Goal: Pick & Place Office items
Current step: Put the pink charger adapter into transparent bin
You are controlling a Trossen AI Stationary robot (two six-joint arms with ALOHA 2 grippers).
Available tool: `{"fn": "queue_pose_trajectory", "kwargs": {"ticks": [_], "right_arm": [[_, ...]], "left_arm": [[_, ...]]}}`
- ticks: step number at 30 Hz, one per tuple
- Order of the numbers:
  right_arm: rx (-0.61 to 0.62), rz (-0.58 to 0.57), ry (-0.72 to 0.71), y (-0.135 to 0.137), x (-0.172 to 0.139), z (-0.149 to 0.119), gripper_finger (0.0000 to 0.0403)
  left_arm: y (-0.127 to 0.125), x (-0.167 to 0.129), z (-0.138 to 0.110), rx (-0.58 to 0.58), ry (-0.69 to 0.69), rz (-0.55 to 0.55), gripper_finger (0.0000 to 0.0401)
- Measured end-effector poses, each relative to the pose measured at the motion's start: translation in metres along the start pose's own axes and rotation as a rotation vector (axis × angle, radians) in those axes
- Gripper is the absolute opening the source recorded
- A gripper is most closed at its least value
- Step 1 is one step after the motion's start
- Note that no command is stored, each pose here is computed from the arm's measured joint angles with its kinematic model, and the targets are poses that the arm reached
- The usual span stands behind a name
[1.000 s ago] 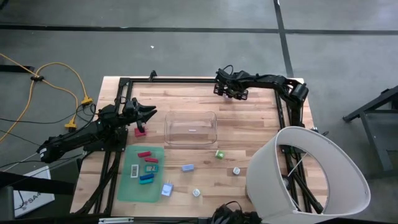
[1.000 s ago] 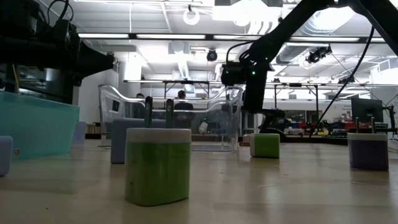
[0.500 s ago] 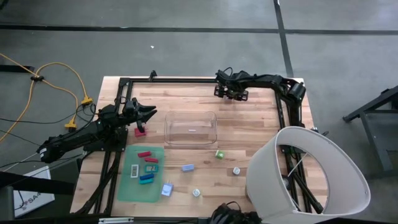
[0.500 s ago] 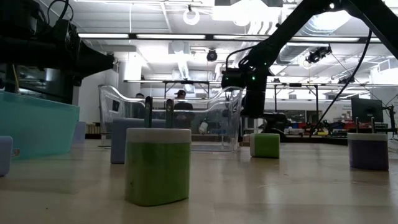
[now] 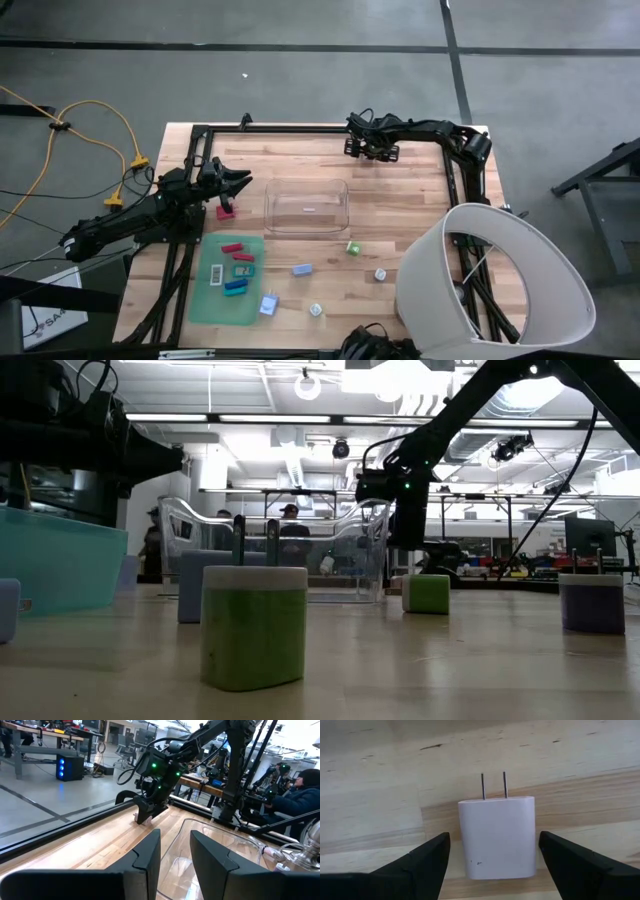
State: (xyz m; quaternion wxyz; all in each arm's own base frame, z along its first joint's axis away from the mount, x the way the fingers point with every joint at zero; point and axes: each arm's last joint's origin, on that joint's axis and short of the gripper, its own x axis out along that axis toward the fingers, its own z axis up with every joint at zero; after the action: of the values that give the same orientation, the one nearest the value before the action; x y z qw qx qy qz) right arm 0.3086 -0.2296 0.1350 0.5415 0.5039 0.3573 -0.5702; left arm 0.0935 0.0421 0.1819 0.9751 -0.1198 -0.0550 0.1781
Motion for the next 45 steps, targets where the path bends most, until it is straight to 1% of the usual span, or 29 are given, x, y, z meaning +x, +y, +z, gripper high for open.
{"fn": "queue_pose_trajectory", "kwargs": {"ticks": [3, 10, 14, 18, 23, 28, 32, 35, 38, 42, 45], "right_arm": [[0.000, -0.003, -0.001, 0.000, 0.000, 0.000, 0.0284], [-0.001, -0.016, -0.002, -0.002, 0.001, 0.000, 0.0221], [0.000, -0.017, -0.003, -0.002, 0.001, 0.000, 0.0197], [0.000, -0.015, -0.003, -0.002, 0.001, 0.000, 0.0193], [-0.007, -0.015, -0.001, -0.002, 0.001, 0.000, 0.0202], [-0.046, 0.002, 0.001, -0.001, -0.003, 0.000, 0.0189], [-0.057, 0.065, -0.023, 0.002, -0.015, 0.004, 0.0190], [-0.093, 0.126, -0.057, 0.006, -0.027, 0.007, 0.0197], [-0.138, 0.173, -0.084, 0.012, -0.032, 0.006, 0.0195], [-0.205, 0.314, -0.103, 0.024, -0.042, 0.004, 0.0188], [-0.269, 0.435, -0.105, 0.035, -0.046, 0.001, 0.0191]], "left_arm": [[0.000, 0.000, 0.000, 0.000, 0.000, 0.000, 0.0102], [0.000, 0.000, 0.000, 0.000, 0.000, 0.000, 0.0102], [0.000, 0.000, 0.000, 0.000, 0.000, 0.000, 0.0102], [0.000, 0.000, 0.000, 0.000, 0.000, 0.000, 0.0102], [0.000, 0.000, 0.000, 0.000, 0.001, 0.000, 0.0102], [0.000, 0.000, 0.000, 0.000, 0.001, 0.000, 0.0102], [0.000, 0.000, 0.000, 0.000, 0.000, 0.000, 0.0102], [0.000, 0.000, 0.000, 0.000, 0.000, 0.000, 0.0102], [0.000, 0.000, 0.000, 0.000, 0.000, 0.000, 0.0102], [0.000, 0.000, 0.000, 0.000, 0.000, 0.001, 0.0102], [0.000, 0.000, 0.000, 0.000, 0.000, 0.001, 0.0102]]}}
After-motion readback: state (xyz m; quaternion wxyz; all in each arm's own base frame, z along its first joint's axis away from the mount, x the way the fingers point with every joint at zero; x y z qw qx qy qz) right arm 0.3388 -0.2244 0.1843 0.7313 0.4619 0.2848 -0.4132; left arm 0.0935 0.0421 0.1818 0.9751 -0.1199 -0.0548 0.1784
